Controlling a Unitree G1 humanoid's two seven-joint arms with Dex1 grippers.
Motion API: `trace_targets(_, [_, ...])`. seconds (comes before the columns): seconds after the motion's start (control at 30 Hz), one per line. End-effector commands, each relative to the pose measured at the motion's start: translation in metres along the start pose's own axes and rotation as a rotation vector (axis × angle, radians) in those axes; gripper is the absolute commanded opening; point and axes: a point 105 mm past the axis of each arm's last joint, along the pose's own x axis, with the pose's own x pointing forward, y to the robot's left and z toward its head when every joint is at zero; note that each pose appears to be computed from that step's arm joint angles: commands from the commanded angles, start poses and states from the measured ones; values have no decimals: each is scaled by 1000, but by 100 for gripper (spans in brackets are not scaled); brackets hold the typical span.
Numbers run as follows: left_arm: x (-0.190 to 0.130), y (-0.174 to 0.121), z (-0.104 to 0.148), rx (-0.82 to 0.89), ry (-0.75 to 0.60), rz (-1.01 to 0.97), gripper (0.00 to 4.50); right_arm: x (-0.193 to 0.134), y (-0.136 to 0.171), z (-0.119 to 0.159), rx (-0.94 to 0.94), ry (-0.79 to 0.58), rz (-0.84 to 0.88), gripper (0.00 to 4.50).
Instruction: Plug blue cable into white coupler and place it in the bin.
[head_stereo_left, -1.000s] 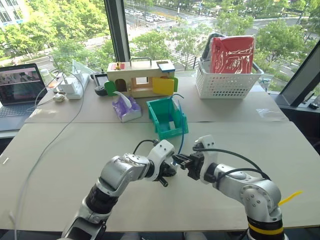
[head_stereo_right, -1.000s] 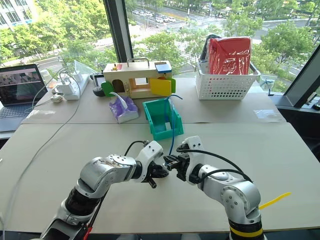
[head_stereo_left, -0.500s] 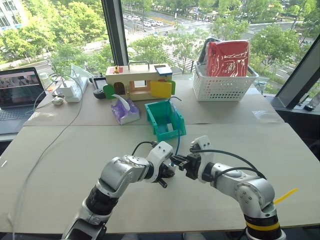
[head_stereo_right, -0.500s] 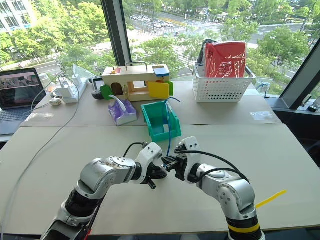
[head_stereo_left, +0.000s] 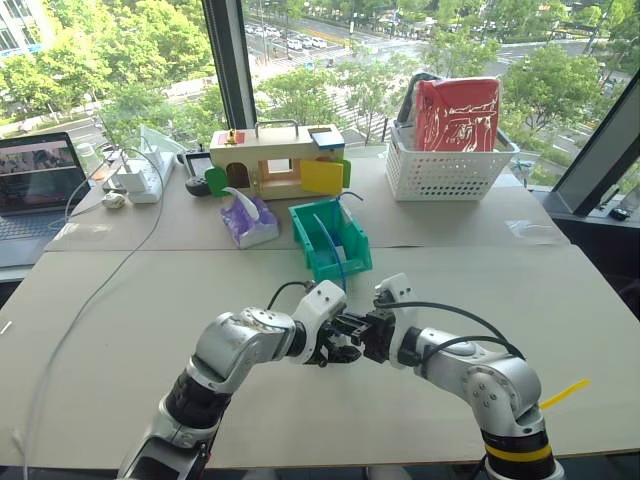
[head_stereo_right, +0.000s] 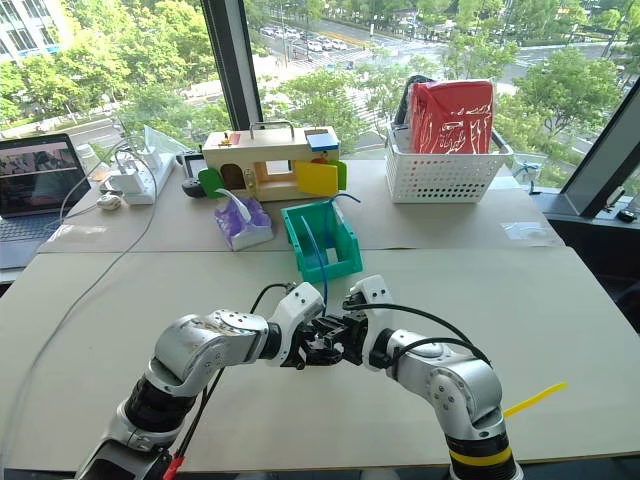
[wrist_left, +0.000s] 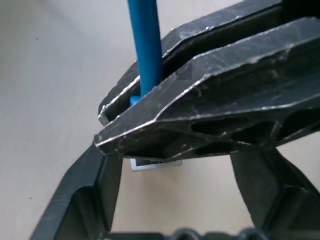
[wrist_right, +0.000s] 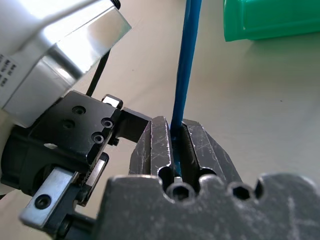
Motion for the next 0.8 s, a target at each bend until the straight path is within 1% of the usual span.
trace_targets(0.03, [-41,11,29,10,-163,-37,359,-12,-13,1,71,29,-40,0])
trace_targets(0.13, [-61,11,35,25,-226,-80,359,-22,-18,20,65,-13,-50,0])
trace_targets(0.2, [-79,12,33,157,-239,-72,359,-31,-22,45,55,-69,-46,0])
trace_targets(0.23, [-84,12,28,202,-218,-69,359,-34,-23,54,47,-87,-43,0])
trace_targets(0.33, [-95,33,27,250,-264,45,359,-36,-22,95,24,-169,-5,0])
trace_targets(0.43, [-100,41,31,295,-325,107,359,-35,-23,128,-6,-212,14,0])
trace_targets(0.53, [-101,38,33,311,-378,107,359,-24,-25,152,-60,-220,28,0])
trace_targets(0.67, [-96,39,25,301,-381,149,359,1,-27,183,-148,-229,62,0])
trace_targets(0.7, [-95,40,23,294,-383,163,359,10,-28,188,-181,-221,66,0])
trace_targets(0.8, [-95,41,15,272,-387,208,359,31,-41,191,-310,-169,23,0])
